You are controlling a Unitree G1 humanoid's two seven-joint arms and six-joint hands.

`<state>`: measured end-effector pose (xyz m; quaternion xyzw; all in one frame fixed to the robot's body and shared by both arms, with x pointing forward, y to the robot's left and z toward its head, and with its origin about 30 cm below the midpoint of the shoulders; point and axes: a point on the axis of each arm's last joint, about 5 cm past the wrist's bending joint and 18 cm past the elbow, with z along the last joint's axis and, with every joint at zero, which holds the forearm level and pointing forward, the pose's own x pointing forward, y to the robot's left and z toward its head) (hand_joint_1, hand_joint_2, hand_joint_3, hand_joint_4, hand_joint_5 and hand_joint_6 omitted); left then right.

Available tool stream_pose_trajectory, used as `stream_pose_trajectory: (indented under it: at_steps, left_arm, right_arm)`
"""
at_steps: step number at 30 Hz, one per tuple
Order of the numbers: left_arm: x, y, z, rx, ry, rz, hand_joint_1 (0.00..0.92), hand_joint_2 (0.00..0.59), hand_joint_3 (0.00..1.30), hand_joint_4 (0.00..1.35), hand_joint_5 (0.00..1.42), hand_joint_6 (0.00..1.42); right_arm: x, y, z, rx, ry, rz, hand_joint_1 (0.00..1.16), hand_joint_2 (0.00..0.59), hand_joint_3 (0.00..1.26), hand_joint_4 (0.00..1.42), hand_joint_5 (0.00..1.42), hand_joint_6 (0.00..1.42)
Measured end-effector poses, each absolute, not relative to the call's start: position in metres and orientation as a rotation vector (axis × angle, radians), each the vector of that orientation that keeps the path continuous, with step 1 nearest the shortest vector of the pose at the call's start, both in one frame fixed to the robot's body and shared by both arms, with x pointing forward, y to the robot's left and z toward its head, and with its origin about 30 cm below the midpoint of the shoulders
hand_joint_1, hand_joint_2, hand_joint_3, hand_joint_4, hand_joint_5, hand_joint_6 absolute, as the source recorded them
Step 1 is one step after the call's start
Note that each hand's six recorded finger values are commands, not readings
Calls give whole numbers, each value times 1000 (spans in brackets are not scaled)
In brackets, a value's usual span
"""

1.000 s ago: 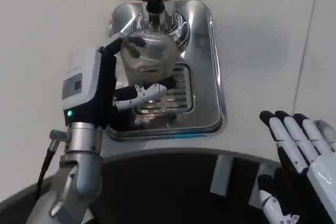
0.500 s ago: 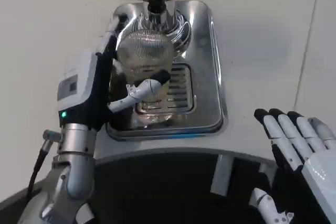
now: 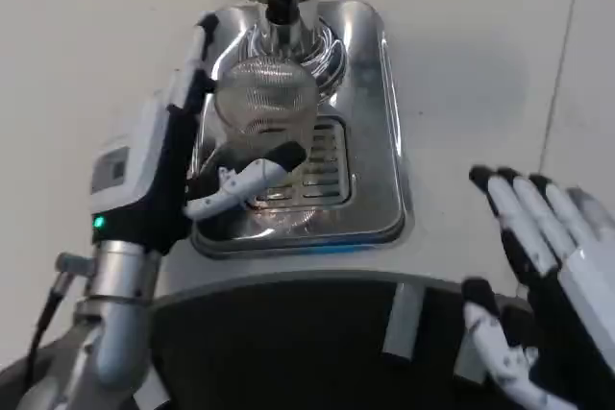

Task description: Grasp the cup under the faucet to collect the drink, then remove the cup.

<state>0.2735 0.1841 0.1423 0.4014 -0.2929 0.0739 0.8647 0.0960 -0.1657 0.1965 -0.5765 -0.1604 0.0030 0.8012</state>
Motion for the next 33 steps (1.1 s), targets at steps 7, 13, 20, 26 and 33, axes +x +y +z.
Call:
stream_pose_trajectory:
  at_steps: [7,13,20,26,33]
  left_arm:
    - [249,211,146,847,-599,225,30,0,15,0,286,281]
    - [224,225,145,871,-549,274,0,0,0,0,176,194]
    - [177,236,135,959,-465,277,0,11,0,0,147,170]
    - [151,231,122,1047,-396,230,0,15,0,0,122,144]
    - [149,229,123,1063,-399,227,0,13,0,0,88,113]
  right_arm:
    - [127,-165,207,-1134,-386,4,44,586,0,0,0,0]
    - [151,-166,217,-1074,-437,17,44,586,0,0,0,0]
    - [191,-162,241,-952,-539,66,53,586,0,0,0,0]
    - [219,-160,264,-773,-600,130,148,586,0,0,0,0]
    - [224,-162,271,-620,-613,188,223,586,0,0,0,0]
